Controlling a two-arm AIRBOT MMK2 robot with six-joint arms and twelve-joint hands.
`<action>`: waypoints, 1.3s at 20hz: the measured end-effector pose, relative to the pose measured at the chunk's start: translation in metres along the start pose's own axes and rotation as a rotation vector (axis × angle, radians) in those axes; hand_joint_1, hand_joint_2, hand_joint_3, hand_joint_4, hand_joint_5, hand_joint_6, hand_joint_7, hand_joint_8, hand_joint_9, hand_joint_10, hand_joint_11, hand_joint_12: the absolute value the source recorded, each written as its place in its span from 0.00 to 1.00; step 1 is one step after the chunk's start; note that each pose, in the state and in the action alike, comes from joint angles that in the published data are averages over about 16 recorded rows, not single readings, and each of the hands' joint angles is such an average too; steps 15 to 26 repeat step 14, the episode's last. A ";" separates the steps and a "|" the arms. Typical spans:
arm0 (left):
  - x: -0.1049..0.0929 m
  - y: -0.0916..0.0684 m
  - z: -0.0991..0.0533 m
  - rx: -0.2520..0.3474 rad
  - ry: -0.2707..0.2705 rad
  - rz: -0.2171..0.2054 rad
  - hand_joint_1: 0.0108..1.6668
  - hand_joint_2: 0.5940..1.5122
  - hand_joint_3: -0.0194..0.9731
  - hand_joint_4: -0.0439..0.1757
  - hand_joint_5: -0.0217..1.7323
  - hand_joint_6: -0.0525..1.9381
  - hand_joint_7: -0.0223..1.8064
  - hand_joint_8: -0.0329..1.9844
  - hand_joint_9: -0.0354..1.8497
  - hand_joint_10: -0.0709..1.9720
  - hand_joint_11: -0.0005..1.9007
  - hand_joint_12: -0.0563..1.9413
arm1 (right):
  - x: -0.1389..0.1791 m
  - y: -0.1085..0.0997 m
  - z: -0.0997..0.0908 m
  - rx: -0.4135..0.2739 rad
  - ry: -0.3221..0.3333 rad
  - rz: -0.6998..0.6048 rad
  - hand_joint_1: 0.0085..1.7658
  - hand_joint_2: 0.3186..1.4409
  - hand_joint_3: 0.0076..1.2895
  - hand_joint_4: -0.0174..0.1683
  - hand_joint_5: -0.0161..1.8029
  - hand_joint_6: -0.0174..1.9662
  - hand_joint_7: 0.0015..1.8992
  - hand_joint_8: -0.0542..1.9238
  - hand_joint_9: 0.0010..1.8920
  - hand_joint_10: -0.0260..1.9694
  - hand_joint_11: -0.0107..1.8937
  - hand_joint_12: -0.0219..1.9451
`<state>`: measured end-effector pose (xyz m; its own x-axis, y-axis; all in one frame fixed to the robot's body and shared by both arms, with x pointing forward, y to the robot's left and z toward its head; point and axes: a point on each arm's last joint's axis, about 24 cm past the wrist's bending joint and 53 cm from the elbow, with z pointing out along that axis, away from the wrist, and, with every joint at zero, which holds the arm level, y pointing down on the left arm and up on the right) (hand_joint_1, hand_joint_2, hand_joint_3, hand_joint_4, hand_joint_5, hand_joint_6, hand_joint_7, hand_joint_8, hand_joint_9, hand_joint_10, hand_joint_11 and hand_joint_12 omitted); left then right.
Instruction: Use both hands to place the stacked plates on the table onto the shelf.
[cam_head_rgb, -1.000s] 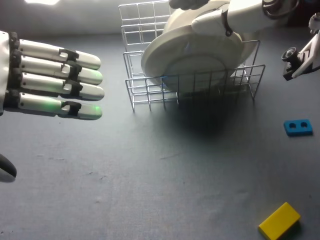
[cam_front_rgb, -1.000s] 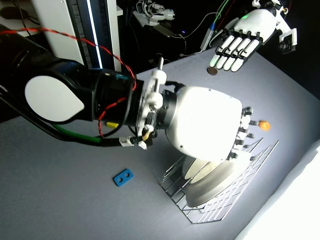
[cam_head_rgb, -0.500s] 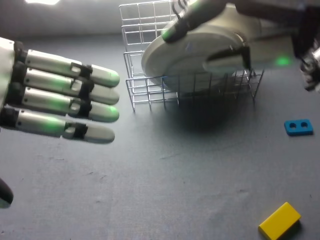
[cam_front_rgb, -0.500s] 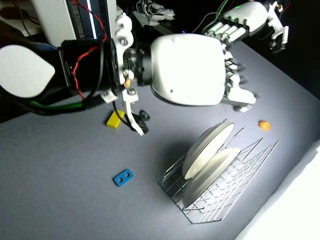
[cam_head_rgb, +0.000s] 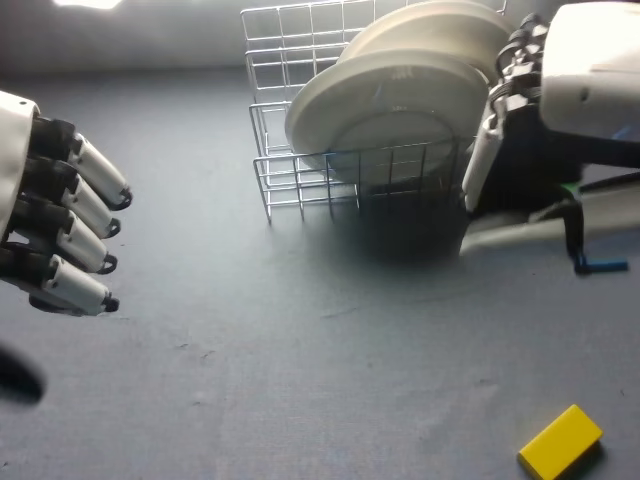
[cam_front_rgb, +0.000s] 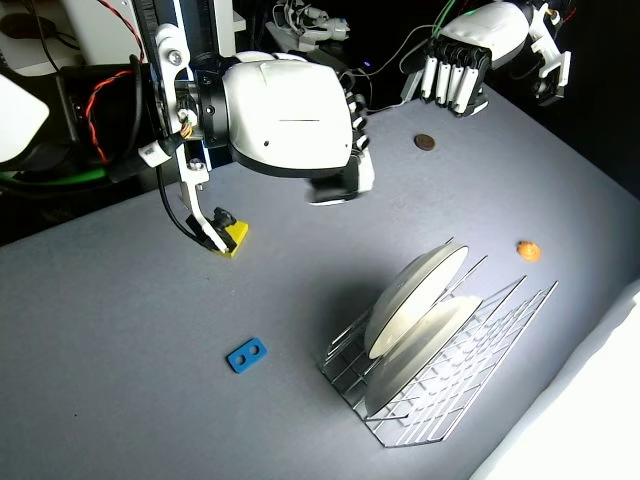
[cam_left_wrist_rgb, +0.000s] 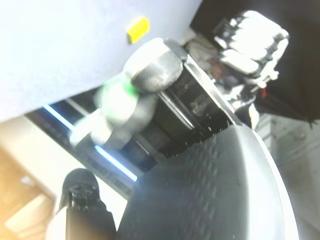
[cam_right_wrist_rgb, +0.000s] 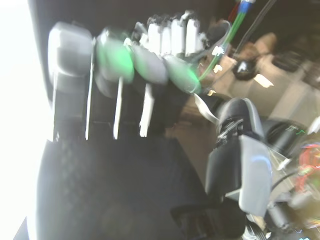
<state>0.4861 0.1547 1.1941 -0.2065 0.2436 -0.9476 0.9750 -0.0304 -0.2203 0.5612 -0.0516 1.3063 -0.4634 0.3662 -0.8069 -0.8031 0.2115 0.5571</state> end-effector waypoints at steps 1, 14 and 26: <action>0.000 -0.001 0.000 0.002 -0.002 0.002 0.22 0.69 0.02 0.40 0.61 0.67 0.70 0.70 0.69 0.75 0.59 0.85 | 0.002 0.002 -0.002 -0.002 0.007 -0.004 0.27 0.79 0.00 0.59 0.65 0.76 0.65 0.78 0.66 0.77 0.65 0.91; -0.002 -0.002 0.002 0.006 -0.010 0.013 0.46 0.75 0.01 0.70 0.71 0.89 0.86 0.96 0.88 0.97 0.83 0.99 | 0.010 0.012 -0.016 -0.010 0.037 -0.025 0.35 0.88 0.00 0.90 0.74 0.99 0.71 0.99 0.74 0.98 0.80 0.99; -0.002 -0.002 0.002 0.006 -0.010 0.013 0.46 0.75 0.01 0.70 0.71 0.89 0.86 0.96 0.88 0.97 0.83 0.99 | 0.010 0.012 -0.016 -0.010 0.037 -0.025 0.35 0.88 0.00 0.90 0.74 0.99 0.71 0.99 0.74 0.98 0.80 0.99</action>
